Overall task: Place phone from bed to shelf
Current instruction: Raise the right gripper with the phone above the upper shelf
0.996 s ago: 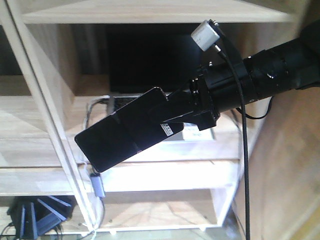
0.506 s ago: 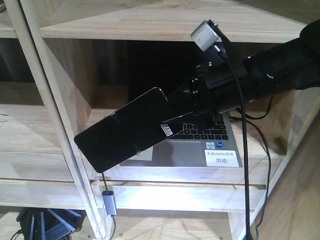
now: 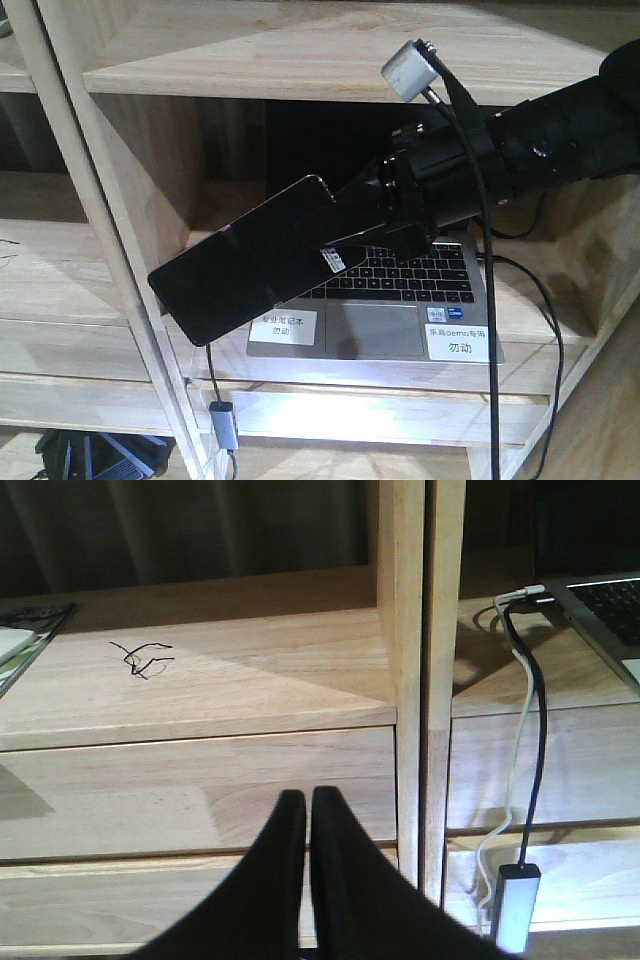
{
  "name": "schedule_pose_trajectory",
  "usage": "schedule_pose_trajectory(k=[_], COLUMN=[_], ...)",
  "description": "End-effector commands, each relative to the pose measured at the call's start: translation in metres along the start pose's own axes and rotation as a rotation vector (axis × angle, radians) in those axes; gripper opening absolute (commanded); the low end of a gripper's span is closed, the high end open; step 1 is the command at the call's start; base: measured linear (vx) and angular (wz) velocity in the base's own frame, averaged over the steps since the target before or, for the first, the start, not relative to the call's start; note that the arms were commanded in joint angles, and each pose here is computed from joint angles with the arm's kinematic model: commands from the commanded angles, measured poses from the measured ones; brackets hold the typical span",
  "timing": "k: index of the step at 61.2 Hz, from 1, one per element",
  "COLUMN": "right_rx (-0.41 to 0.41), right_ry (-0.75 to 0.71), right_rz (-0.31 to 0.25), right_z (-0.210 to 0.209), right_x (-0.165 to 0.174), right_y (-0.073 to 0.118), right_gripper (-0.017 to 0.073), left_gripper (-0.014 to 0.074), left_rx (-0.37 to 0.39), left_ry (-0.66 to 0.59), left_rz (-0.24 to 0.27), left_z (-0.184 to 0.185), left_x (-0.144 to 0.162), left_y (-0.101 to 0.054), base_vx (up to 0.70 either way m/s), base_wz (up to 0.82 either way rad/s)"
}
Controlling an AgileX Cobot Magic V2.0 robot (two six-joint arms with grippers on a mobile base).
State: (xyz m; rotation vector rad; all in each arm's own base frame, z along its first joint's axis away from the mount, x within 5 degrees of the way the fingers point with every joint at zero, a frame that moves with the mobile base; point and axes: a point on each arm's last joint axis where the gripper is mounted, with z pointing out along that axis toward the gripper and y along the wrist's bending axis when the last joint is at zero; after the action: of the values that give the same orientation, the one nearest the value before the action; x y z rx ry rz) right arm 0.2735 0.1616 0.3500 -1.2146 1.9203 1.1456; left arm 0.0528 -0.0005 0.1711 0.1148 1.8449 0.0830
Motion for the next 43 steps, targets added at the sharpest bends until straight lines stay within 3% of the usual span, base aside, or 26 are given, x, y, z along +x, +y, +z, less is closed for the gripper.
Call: schedule_pose_trajectory(k=[1, 43], right_rx=[-0.076, -0.072], right_ry=[-0.078, -0.081], right_rz=[-0.044, -0.049], right_z=[-0.0132, -0.0132], right_x=[-0.0164, -0.0167], right_y=[0.0234, 0.0231], right_gripper=[-0.0002, -0.0002], left_gripper=[0.0001, 0.0001], left_rx=[-0.005, -0.005], left_ry=[-0.101, -0.101], left_rz=[-0.013, -0.013], left_z=[-0.0032, -0.0032], left_x=[-0.0141, -0.0141], left_y=[0.0013, 0.0013], base_vx=[0.04, 0.01], base_wz=[0.0, 0.0])
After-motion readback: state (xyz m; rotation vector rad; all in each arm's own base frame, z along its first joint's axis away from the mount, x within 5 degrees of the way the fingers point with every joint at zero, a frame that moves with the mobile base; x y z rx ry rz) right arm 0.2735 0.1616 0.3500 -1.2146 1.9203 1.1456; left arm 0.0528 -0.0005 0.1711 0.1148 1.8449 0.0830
